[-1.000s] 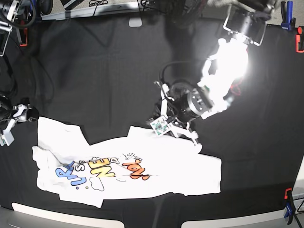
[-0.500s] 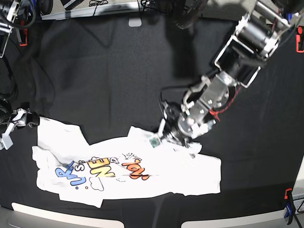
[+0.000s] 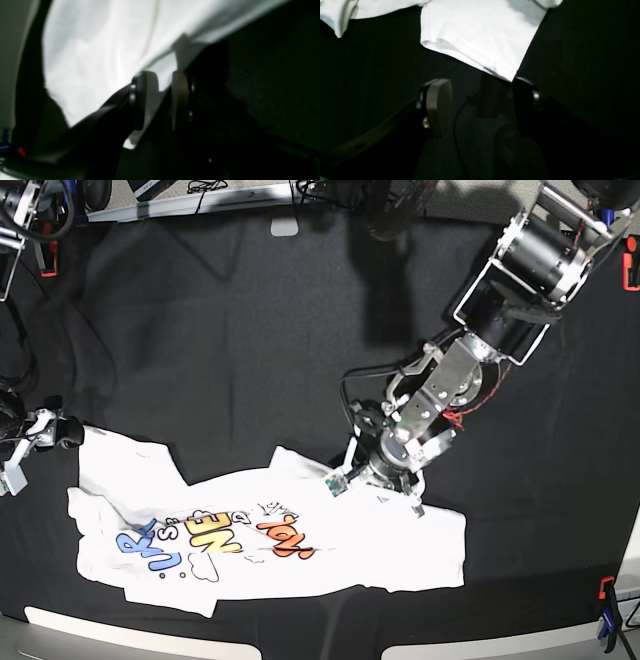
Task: Layout the t-shirt on the table in an organized manner, then fold the t-shirt properly
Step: 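Reach the left gripper to the shirt edge and grasp it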
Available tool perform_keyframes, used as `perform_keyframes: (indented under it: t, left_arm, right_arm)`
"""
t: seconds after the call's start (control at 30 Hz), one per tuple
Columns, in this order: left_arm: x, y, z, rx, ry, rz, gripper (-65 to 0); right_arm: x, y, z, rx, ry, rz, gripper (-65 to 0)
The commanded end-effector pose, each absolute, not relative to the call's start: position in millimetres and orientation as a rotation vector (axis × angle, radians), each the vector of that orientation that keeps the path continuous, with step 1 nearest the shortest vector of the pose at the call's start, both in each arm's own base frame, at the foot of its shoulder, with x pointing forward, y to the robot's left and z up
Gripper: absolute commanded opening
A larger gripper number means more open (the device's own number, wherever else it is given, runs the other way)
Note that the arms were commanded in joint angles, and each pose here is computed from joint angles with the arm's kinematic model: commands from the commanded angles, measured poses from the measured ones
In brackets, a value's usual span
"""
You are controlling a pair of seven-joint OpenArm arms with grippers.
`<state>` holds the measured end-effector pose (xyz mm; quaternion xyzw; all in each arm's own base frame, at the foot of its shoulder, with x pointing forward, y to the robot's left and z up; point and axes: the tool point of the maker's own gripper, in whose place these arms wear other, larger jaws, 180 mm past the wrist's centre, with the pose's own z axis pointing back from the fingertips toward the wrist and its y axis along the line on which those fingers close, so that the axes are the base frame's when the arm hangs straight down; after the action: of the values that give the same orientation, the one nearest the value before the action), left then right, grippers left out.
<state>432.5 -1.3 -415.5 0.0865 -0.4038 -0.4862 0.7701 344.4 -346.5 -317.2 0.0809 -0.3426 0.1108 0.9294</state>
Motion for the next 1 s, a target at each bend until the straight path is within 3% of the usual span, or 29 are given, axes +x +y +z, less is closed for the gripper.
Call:
perform_keyframes:
  t: [0.0, 0.2, 0.3, 0.33, 0.5, 0.67, 0.77, 0.97]
  left_arm:
    - [447.7, -2.7, -400.3, 0.198, -0.928, -1.051, -49.3]
    - [457.7, 23.2, -416.9, 0.28, -0.855, -1.068, -50.2]
    - [462.9, 21.6, -410.7, 0.284, -0.868, -1.068, -64.5]
    - [462.8, 19.6, -410.1, 0.282, -0.869, -1.067, -65.0]
    - [466.6, 13.6, -393.7, 0.305, -0.882, -1.056, -65.0]
    - [478.9, -6.9, -329.2, 0.307, -1.065, -1.051, -65.0]
    - [481.7, -24.3, -293.8, 0.216, -1.166, -1.009, -65.0]
    - [464.8, -23.3, -318.3, 0.139, -0.995, -1.043, -64.0]
  right_arm:
    - [353.7, -355.3, -294.8, 0.14, -0.758, 0.241, -27.3]
    - [354.1, -354.4, -294.2, 0.145, -0.762, 0.24, -27.3]
    - [355.6, -350.3, -291.5, 0.172, -0.779, 0.235, -27.3]
    - [356.0, -349.0, -290.6, 0.18, -0.784, 0.233, -27.3]
    - [356.4, -348.5, -290.1, 0.184, -0.787, 0.233, -27.3]
    - [356.5, -348.5, -290.0, 0.184, -0.788, 0.233, -27.3]
    - [356.4, -348.5, -290.0, 0.184, -0.787, 0.233, -27.3]
    - [356.3, -348.4, -290.2, 0.184, -0.787, 0.233, -27.3]
